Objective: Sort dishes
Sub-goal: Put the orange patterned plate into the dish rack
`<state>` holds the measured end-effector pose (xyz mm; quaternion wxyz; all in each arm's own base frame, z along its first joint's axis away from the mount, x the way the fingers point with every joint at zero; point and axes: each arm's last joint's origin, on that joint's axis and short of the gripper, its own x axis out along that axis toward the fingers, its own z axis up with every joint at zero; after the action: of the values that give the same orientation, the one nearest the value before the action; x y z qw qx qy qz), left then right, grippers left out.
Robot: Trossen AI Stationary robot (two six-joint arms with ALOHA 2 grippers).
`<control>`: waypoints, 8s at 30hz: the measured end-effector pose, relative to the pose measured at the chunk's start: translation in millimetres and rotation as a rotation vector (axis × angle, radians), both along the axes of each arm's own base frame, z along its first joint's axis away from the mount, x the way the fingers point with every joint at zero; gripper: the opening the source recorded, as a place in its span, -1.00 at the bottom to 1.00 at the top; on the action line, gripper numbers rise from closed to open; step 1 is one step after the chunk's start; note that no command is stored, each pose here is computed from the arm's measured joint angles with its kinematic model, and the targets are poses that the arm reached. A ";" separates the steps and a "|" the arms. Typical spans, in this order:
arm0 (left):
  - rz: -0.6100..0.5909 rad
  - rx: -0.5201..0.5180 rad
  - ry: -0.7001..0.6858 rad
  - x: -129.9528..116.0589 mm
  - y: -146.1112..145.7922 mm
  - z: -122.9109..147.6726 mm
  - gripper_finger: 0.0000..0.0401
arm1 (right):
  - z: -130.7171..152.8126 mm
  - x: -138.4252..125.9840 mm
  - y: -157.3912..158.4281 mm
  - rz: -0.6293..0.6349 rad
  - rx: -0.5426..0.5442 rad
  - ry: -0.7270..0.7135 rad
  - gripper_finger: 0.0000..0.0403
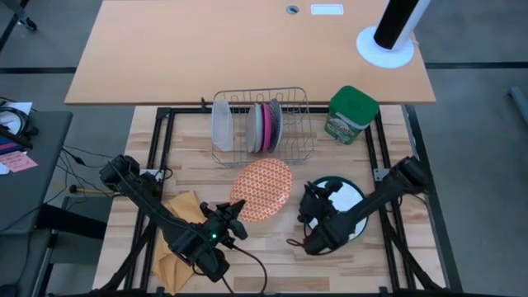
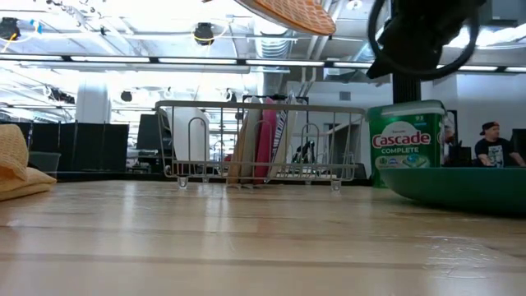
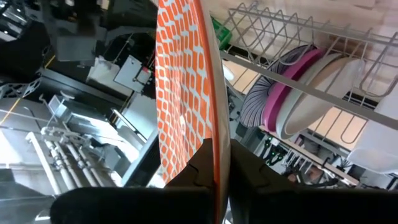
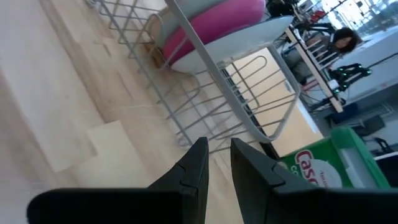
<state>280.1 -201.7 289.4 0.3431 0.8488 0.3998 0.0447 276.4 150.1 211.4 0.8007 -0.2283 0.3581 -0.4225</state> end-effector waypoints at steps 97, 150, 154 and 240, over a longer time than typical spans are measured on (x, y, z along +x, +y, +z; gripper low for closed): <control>-0.514 -2.424 -1.090 -79.5 115.1 66.7 -0.97 | 184.2 -70.0 -64.8 0.112 0.028 -0.119 -0.65; -0.392 -1.616 -1.764 60.8 97.1 78.0 -0.97 | 172.5 -84.7 -25.7 0.281 0.164 -0.109 -0.65; -0.311 -1.518 -1.761 58.0 78.6 84.3 -0.97 | 151.3 -75.5 -38.4 0.229 0.096 -0.009 -0.65; -0.018 -1.444 -1.768 52.6 67.7 76.3 -0.97 | 29.5 -4.0 -156.1 0.264 0.396 0.231 -1.00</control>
<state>332.7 -133.9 365.7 0.9129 0.1274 -0.0554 0.3839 272.3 -6.0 240.9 0.8318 -0.1586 0.4899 -0.2073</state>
